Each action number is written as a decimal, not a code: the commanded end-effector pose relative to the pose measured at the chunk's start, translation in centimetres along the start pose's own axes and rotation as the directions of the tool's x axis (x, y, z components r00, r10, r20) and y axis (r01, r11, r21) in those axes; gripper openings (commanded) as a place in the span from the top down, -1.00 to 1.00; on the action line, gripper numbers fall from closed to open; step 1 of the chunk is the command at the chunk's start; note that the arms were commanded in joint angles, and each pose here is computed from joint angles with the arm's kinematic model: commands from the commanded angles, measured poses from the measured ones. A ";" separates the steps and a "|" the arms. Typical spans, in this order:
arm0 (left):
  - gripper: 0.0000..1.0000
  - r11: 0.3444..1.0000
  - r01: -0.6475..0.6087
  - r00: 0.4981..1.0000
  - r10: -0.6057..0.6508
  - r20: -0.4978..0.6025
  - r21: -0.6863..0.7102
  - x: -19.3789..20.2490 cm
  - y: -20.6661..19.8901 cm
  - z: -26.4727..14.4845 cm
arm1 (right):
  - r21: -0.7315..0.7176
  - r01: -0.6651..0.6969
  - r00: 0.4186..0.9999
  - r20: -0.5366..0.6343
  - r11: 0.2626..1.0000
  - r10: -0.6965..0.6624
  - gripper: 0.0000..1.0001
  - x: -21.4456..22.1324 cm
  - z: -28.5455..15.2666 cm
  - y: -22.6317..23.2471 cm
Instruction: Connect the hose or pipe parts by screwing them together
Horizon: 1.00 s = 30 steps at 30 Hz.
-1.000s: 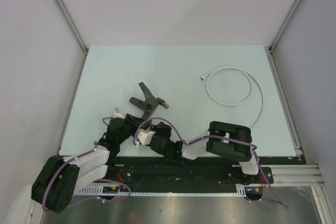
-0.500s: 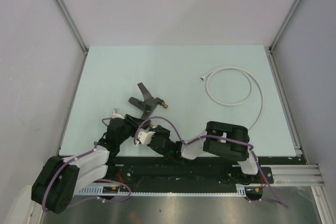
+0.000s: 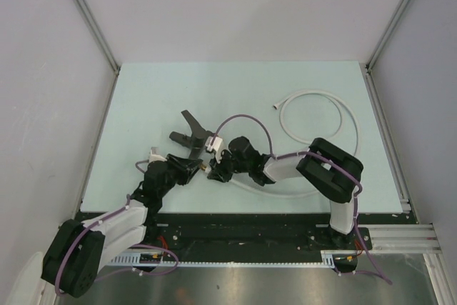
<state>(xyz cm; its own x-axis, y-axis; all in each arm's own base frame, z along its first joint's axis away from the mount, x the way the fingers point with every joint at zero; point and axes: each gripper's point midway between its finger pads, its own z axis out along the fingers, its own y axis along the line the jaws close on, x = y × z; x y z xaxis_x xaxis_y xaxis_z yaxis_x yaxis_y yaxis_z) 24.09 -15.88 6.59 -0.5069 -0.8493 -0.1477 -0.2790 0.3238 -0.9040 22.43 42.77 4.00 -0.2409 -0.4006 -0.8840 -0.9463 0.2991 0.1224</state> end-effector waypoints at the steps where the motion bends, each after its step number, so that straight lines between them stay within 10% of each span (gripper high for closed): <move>1: 0.99 0.997 -0.009 0.998 0.014 -0.062 0.080 1.6 -0.5 -0.8 | -0.324 -0.160 0.976 0.092 0.932 0.200 1.00 -2.7 -0.5 2.6; 9: 0.99 0.994 -0.016 0.999 0.021 -0.047 0.106 1.5 -1.3 -0.7 | -0.473 -0.306 0.907 0.118 0.826 0.404 0.93 -4.2 -0.8 3.0; 15: 0.99 0.995 0.006 0.999 -0.001 -0.046 0.098 1.5 -1.2 -0.7 | -0.417 -0.352 0.885 0.144 0.838 0.443 0.22 -4.6 -2.0 1.6; 22: 0.99 0.997 0.018 0.997 -0.013 -0.073 0.071 1.9 -0.8 -0.5 | -0.152 -0.220 0.969 0.082 0.964 0.234 -0.41 -2.0 -3.1 0.1; 30: 0.99 0.997 0.033 0.997 -0.029 -0.074 0.063 1.9 -0.7 -0.4 | 0.291 0.075 0.997 -0.009 0.954 -0.075 -0.43 -2.1 -4.4 -1.5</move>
<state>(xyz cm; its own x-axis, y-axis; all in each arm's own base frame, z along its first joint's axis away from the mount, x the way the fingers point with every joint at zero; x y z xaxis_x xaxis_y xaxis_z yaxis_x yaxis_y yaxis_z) 23.43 -17.11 6.40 -0.5454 -0.8316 -0.1052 -0.2898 0.3048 -0.9072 20.89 41.65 8.16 -0.3545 -0.2860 -0.8902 -0.9100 0.3246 0.2581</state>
